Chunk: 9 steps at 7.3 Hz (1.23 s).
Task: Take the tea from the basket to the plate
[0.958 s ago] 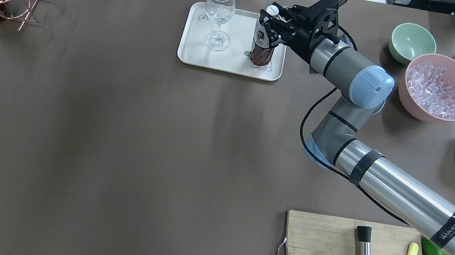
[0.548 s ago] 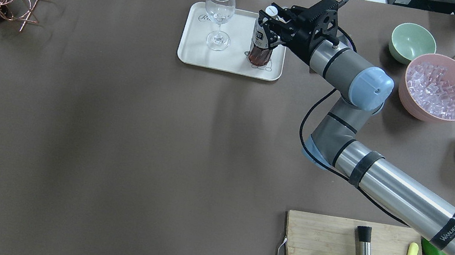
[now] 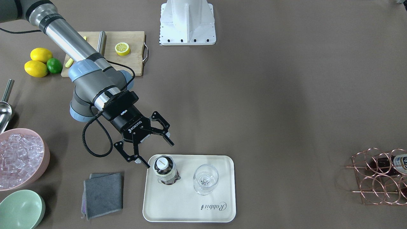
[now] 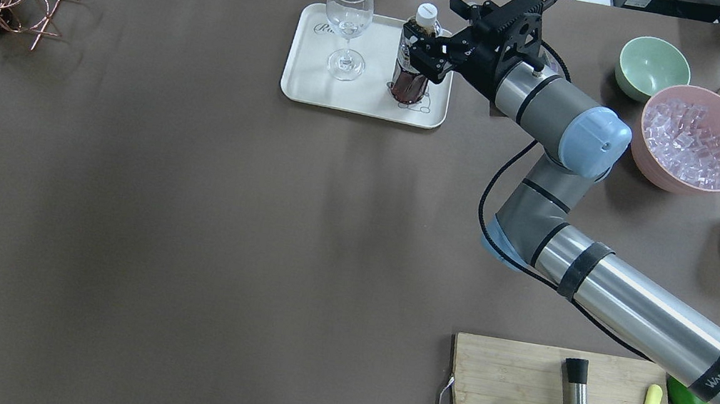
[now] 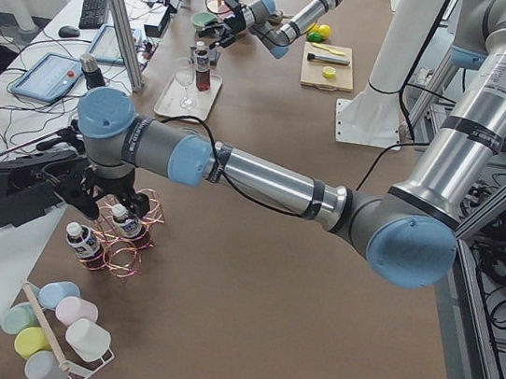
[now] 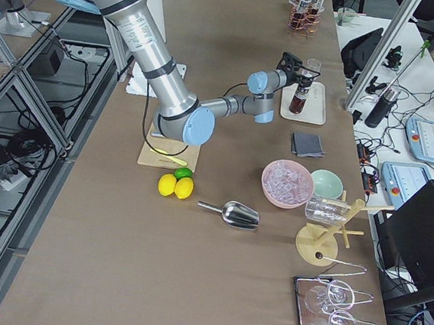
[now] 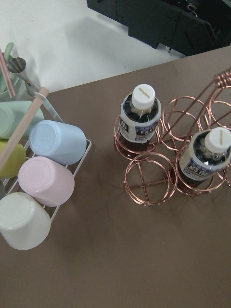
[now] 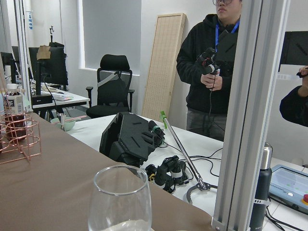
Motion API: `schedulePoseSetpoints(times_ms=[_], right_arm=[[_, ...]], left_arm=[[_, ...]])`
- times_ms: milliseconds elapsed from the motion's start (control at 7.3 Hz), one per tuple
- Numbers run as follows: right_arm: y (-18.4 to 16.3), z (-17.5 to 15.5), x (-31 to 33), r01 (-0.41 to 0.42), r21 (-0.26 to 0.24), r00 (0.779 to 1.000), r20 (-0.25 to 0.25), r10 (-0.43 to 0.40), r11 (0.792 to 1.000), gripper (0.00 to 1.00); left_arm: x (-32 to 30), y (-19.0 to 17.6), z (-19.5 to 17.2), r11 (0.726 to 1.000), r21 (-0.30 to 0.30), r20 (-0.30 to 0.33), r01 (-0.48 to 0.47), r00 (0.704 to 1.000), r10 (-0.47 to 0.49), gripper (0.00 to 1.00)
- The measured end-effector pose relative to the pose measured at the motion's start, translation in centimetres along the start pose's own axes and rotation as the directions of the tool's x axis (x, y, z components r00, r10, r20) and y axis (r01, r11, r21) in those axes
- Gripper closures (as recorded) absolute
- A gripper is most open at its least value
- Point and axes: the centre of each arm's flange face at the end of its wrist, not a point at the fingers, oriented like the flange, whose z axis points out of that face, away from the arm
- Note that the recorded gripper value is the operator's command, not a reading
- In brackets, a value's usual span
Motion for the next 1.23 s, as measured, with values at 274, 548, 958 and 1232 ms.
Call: schedulePoseSetpoints(times_ms=[274, 548, 958, 1232], right_arm=[[-3.1, -0.1, 1.9, 0.02, -0.063, 0.999, 0.04, -0.018, 0.998, 0.0], [-6.9, -1.1, 6.2, 0.041, -0.278, 0.991, 0.133, -0.004, 0.96, 0.0], [-8.0, -3.5, 10.9, -0.019, -0.555, 0.978, 0.164, 0.132, 0.832, 0.0], [-5.3, -5.1, 12.3, -0.074, -0.663, 0.974, 0.112, 0.196, 0.745, 0.0]], left_arm=[[-9.1, 3.3, -1.4, 0.958, -0.024, 0.048, -0.286, 0.957, 0.287, 0.03], [-16.2, 5.1, -0.1, 0.847, -0.029, 0.141, -0.53, 0.837, 0.529, 0.03], [-23.2, 5.1, 4.0, 0.711, -0.124, 0.172, -0.692, 0.69, 0.703, 0.03], [-22.8, 7.2, 7.0, 0.613, -0.196, 0.174, -0.765, 0.588, 0.79, 0.02]])
